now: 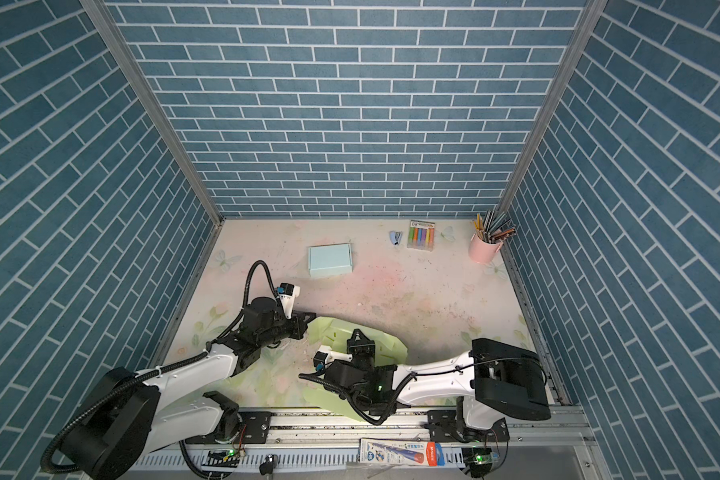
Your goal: Fold the paper box
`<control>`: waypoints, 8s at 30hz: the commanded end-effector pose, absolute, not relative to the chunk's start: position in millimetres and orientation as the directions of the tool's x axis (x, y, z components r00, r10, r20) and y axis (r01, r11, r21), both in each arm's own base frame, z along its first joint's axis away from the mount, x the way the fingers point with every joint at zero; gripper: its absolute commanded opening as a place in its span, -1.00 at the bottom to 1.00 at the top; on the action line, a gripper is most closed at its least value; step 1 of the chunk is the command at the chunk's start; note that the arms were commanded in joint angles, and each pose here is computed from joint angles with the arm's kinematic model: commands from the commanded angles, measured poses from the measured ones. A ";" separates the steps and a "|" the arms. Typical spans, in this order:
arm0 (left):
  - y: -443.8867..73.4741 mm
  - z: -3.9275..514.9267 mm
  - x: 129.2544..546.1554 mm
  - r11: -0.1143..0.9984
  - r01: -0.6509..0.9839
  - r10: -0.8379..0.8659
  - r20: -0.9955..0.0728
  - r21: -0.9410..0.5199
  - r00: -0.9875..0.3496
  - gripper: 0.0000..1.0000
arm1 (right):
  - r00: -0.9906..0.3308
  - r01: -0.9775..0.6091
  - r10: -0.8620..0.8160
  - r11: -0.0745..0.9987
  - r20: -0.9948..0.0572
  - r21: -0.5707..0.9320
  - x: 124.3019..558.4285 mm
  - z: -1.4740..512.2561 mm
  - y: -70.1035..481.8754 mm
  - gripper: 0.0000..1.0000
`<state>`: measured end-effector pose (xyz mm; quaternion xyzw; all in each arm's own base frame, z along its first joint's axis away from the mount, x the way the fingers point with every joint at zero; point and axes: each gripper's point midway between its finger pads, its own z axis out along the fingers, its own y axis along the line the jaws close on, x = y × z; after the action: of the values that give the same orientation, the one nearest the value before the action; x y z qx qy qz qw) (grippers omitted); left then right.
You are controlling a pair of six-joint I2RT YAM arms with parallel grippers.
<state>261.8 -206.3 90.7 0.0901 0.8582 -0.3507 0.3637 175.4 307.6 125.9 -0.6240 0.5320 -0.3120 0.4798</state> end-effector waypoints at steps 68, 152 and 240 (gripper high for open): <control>-237.6 94.2 174.2 0.606 0.654 0.004 -0.820 -0.453 -0.572 -0.41 | 0.351 -0.368 -0.918 0.049 -0.187 -0.929 140.1 126.2 320.4 -1.00; -248.9 83.0 201.9 0.778 0.626 0.180 -0.932 -0.062 -0.316 -0.68 | -0.777 -0.624 -0.184 0.351 -0.603 0.698 155.8 114.9 345.9 -0.23; -228.9 44.5 206.8 0.834 0.551 0.237 -0.917 0.024 -0.319 -0.73 | -0.809 -0.551 -0.136 0.515 -0.572 0.657 203.5 82.8 320.5 -0.35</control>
<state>205.7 -227.5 45.0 0.2443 0.7993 -0.1535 0.5272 209.0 300.4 67.9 -0.1583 0.8646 0.4185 0.2286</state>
